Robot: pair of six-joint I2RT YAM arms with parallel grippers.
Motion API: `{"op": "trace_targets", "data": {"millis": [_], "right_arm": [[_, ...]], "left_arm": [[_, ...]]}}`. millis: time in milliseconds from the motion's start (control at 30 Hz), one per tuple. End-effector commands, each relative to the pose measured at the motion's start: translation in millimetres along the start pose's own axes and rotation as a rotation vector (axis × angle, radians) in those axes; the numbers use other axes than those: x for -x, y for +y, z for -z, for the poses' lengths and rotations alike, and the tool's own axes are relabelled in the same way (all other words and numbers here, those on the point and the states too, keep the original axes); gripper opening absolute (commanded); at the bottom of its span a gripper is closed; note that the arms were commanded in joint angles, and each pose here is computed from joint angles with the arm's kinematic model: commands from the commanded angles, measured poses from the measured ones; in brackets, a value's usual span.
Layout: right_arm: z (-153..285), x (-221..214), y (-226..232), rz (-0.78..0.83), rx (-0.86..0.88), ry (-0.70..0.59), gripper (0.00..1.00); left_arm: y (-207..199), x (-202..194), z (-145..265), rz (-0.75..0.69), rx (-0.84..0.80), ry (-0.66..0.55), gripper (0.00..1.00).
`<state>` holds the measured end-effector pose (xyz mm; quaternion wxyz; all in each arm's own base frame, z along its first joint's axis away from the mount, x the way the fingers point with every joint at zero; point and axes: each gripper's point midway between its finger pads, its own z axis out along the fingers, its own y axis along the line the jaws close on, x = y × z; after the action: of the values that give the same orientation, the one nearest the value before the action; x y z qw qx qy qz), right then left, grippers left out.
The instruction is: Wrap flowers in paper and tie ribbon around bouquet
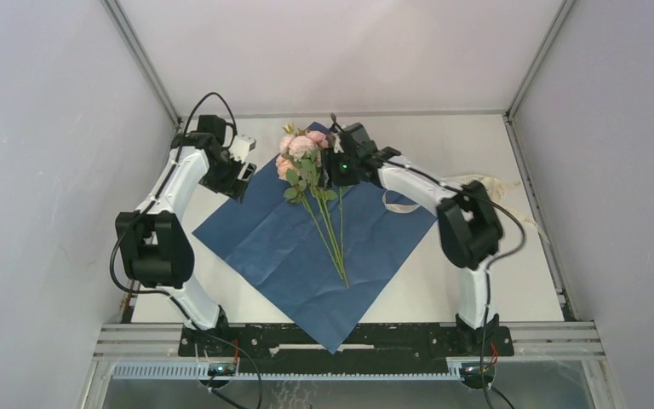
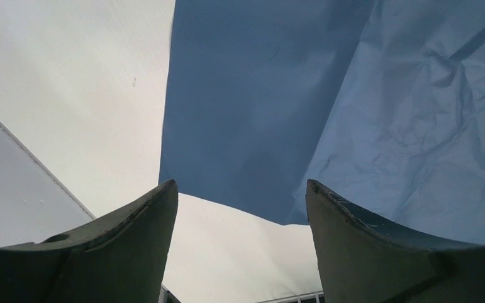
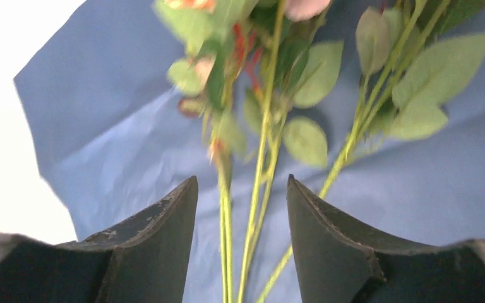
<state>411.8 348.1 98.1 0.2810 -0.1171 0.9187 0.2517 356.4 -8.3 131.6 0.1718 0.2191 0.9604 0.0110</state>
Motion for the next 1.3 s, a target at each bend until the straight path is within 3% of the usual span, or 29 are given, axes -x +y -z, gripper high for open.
{"op": "trace_targets", "data": {"millis": [0,133,333,533,633,833,1000,1100,1267], "right_arm": [[116.0,36.8,59.7,0.283,0.259,-0.228,0.63],[172.5,-43.5,84.3,0.695,0.565,-0.142,0.64],[180.6,-196.1,98.0,1.524,0.836,-0.161,0.74],[194.7,-277.9,75.5,1.575,0.967,0.104,0.69],[181.9,-312.6,58.1,1.672,0.924,0.214,0.69],[143.3,-313.3,53.2,1.777,0.765,0.153,0.69],[124.5,-325.9,38.1,1.825,0.682,0.212,0.67],[116.7,-317.7,39.9,1.843,0.626,0.159,0.58],[123.6,-293.3,61.1,1.810,0.599,0.004,0.24]], "left_arm": [[-6.3,-0.1,20.0,-0.036,-0.025,-0.053,0.79],[-10.7,-3.9,23.8,-0.052,-0.038,-0.064,0.79],[-17.6,-8.7,28.3,-0.053,-0.058,-0.078,0.80],[-26.7,-21.8,33.0,-0.079,-0.073,-0.096,0.81],[-31.7,-22.8,32.8,-0.084,-0.085,-0.095,0.81],[-38.6,-27.0,35.4,-0.100,-0.090,-0.097,0.81],[-41.5,-31.5,38.1,-0.113,-0.090,-0.102,0.81],[-40.4,-32.0,38.0,-0.116,-0.084,-0.099,0.82],[-39.9,-31.5,37.3,-0.117,-0.084,-0.092,0.82]]}}
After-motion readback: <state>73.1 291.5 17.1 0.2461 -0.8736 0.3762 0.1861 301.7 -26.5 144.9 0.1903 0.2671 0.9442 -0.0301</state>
